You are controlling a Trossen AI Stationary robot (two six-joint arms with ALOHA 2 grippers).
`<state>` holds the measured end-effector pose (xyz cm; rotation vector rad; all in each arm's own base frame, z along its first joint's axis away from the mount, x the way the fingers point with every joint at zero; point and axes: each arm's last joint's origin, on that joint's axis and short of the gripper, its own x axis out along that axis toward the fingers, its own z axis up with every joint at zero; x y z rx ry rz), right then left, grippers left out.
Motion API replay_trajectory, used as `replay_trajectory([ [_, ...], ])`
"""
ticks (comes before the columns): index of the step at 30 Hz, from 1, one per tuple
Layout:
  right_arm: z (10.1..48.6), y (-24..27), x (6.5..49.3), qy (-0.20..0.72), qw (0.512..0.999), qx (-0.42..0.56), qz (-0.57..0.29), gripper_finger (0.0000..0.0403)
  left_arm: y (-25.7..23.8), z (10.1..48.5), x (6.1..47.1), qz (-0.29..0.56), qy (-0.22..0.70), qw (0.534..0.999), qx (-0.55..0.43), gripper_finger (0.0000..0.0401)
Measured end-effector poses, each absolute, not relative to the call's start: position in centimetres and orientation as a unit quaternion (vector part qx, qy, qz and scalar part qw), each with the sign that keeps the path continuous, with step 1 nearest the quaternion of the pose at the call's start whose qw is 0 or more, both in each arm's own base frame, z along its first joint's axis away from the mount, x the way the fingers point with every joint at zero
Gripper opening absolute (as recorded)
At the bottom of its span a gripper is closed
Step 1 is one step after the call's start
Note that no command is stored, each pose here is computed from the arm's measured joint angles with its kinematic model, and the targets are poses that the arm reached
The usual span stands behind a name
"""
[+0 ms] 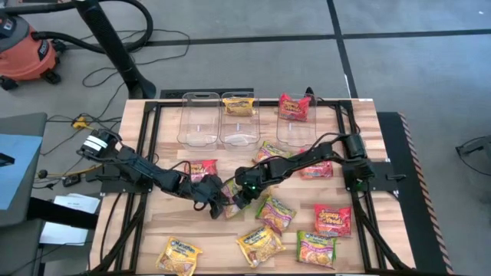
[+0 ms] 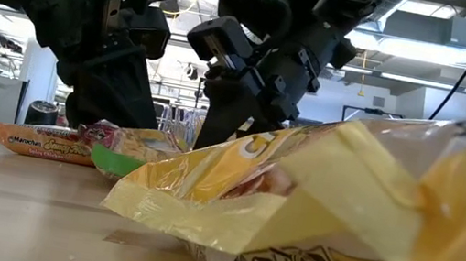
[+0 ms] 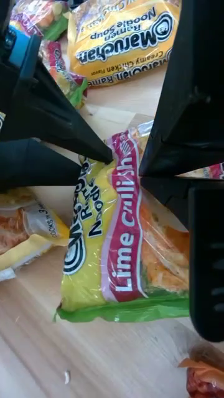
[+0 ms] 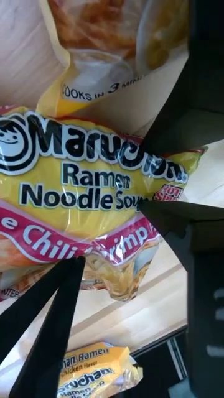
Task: Sort Maruchan noodles
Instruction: Put the green noodle pack into the left transparent bin
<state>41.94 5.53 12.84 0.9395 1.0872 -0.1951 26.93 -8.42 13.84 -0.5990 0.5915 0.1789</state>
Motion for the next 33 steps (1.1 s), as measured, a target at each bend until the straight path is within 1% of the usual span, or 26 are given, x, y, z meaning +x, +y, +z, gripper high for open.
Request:
replay_trajectory([
  [3, 13.1, 5.6, 42.2, 0.495, 0.751, 0.428, -0.087, 0.0141, -8.3, 13.8, 27.0, 0.081, 0.291, 0.908, -0.291, 0.0],
  [6, 13.3, 5.6, 42.4, 0.494, 0.753, 0.425, -0.09, 0.012, -8.2, 13.8, 27.0, 0.08, 0.291, 0.909, -0.286, 0.0],
  [14, 13.4, 5.7, 42.5, 0.495, 0.761, 0.41, -0.083, 0.0025, -8.2, 13.9, 27.0, 0.079, 0.29, 0.915, -0.269, 0.0],
  [16, 13.5, 5.7, 42.5, 0.496, 0.765, 0.404, -0.078, 0.001, -8.2, 13.9, 27.0, 0.077, 0.291, 0.916, -0.265, 0.0],
  [22, 14.1, 6.0, 43.0, 0.491, 0.777, 0.389, -0.059, 0.0004, -8.1, 14.6, 26.9, 0.069, 0.281, 0.922, -0.256, 0.0],
  [33, 16.8, 6.6, 43.7, 0.513, 0.789, 0.333, -0.052, 0.0003, -7.8, 18.2, 26.0, 0.037, 0.224, 0.944, -0.239, 0.0],
])
